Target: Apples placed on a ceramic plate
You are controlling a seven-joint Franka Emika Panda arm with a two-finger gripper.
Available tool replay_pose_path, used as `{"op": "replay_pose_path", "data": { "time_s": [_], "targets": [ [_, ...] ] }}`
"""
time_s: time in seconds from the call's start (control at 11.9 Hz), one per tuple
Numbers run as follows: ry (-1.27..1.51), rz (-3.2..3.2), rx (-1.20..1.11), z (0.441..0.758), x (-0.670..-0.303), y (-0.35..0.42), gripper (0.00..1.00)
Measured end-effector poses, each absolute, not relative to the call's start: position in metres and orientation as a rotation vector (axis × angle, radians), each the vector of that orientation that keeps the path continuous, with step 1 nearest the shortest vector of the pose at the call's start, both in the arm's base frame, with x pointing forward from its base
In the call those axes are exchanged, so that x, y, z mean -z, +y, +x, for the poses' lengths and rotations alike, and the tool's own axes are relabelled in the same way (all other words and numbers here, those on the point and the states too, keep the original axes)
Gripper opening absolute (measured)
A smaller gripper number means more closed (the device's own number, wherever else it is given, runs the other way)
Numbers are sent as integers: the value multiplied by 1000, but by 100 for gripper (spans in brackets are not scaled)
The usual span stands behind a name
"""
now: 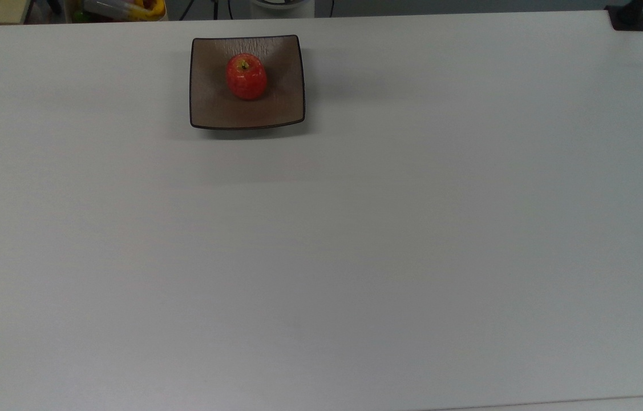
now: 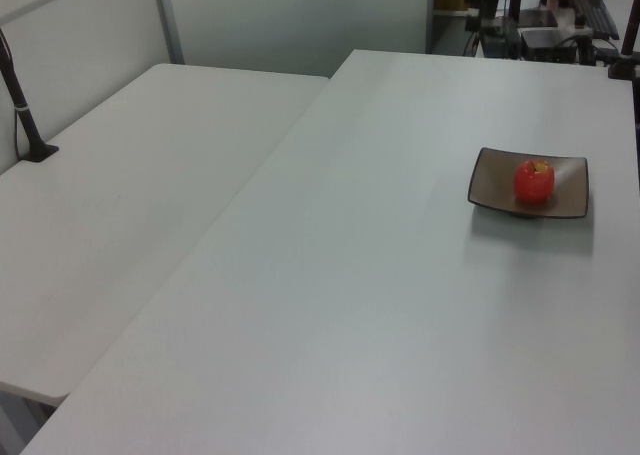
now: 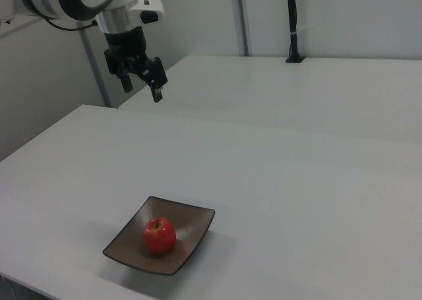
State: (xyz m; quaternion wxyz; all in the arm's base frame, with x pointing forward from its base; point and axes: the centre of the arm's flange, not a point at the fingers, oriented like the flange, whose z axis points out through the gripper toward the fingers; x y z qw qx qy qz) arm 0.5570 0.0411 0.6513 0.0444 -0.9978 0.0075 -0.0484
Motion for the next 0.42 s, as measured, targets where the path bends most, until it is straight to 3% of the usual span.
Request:
{"op": "replay_pose_path", "data": {
  "time_s": [0.42],
  "targets": [
    [-127, -3048, 216, 570, -645, 41, 100]
  ]
}}
